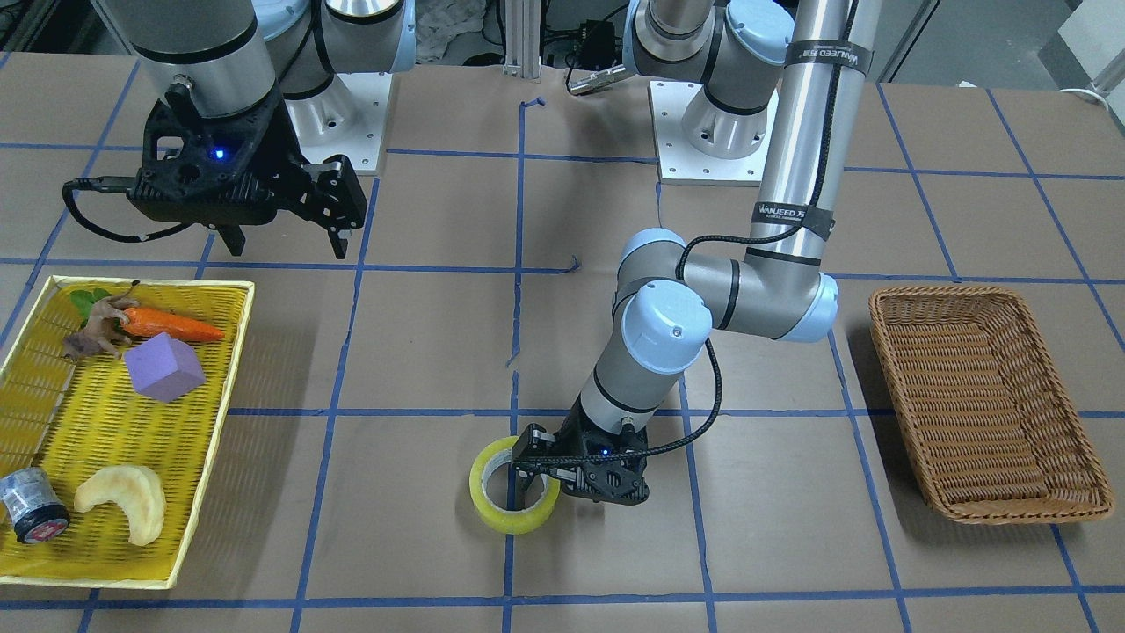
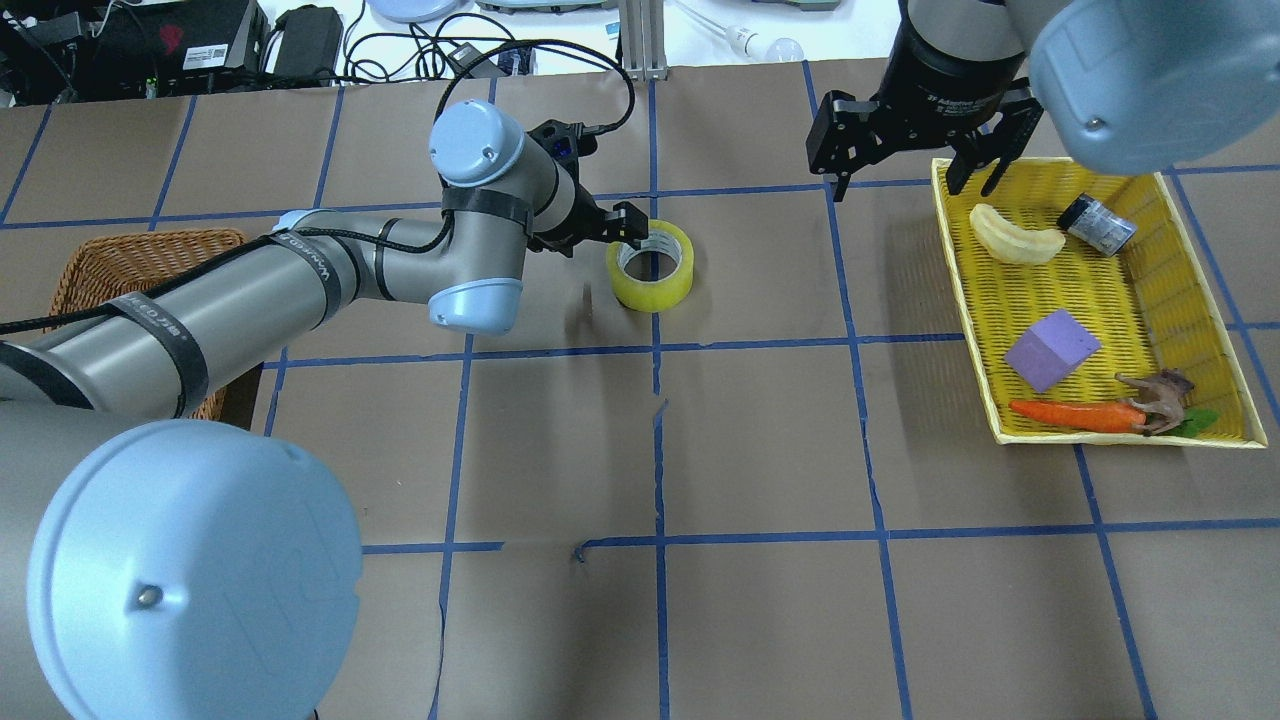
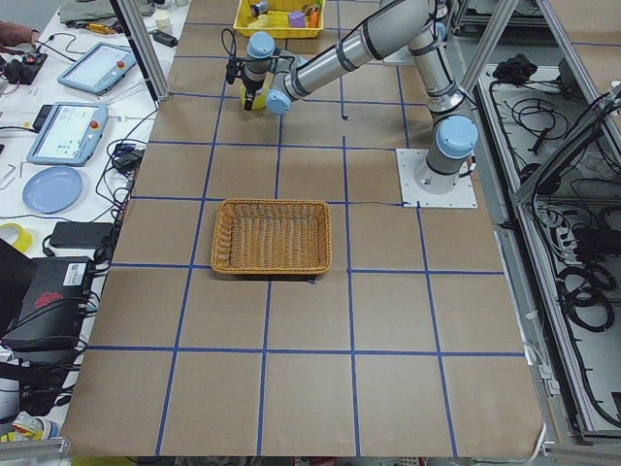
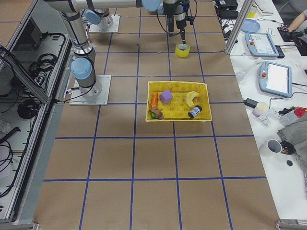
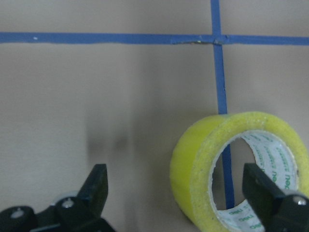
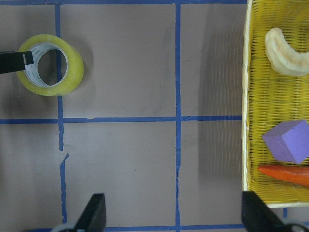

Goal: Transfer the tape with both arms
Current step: 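Lower the left gripper onto the tape roll rim and grasp it, then lift the tape roll with the left gripper and carry it over the wicker basket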

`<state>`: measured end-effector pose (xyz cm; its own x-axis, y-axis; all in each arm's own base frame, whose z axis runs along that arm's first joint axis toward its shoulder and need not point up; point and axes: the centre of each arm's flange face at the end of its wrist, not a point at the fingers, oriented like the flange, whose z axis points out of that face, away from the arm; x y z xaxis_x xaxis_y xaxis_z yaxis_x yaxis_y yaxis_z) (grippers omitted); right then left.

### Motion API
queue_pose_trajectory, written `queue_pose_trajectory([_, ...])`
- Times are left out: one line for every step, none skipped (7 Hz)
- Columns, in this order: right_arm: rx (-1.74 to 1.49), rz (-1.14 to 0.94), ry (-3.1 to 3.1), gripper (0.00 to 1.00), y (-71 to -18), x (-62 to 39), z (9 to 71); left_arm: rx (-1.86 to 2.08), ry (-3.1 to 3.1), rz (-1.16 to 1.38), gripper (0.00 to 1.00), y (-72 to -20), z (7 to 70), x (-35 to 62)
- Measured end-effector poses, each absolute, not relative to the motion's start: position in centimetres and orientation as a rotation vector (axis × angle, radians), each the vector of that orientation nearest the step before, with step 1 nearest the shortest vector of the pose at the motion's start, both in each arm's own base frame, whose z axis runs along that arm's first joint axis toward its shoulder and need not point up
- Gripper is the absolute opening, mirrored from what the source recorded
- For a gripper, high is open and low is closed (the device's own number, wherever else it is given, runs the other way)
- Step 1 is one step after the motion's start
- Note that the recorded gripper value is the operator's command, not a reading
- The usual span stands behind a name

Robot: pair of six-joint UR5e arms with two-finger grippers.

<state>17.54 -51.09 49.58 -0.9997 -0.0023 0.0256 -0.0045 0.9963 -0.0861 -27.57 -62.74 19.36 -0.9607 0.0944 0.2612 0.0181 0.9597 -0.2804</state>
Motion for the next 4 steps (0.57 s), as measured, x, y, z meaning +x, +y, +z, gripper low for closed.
queue_pose_trajectory([0.008, 0.135, -3.114, 1.00, -51.10, 17.60, 49.56, -0.093, -2.837, 0.393, 0.44, -62.57, 18.83, -28.00])
queue_pose_trajectory([0.008, 0.136, -3.114, 1.00, -51.12, 17.64, 49.53, -0.101, -2.839, 0.388, 0.21, -62.50, 18.54, -28.16])
queue_pose_trajectory([0.008, 0.137, -3.114, 1.00, -51.15, 17.66, 49.51, -0.106, -2.840, 0.381, 0.00, -62.47, 18.25, -28.20])
queue_pose_trajectory([0.008, 0.139, -3.115, 1.00, -51.19, 17.66, 49.54, -0.115, -2.840, 0.378, 0.00, -62.51, 18.16, -28.25])
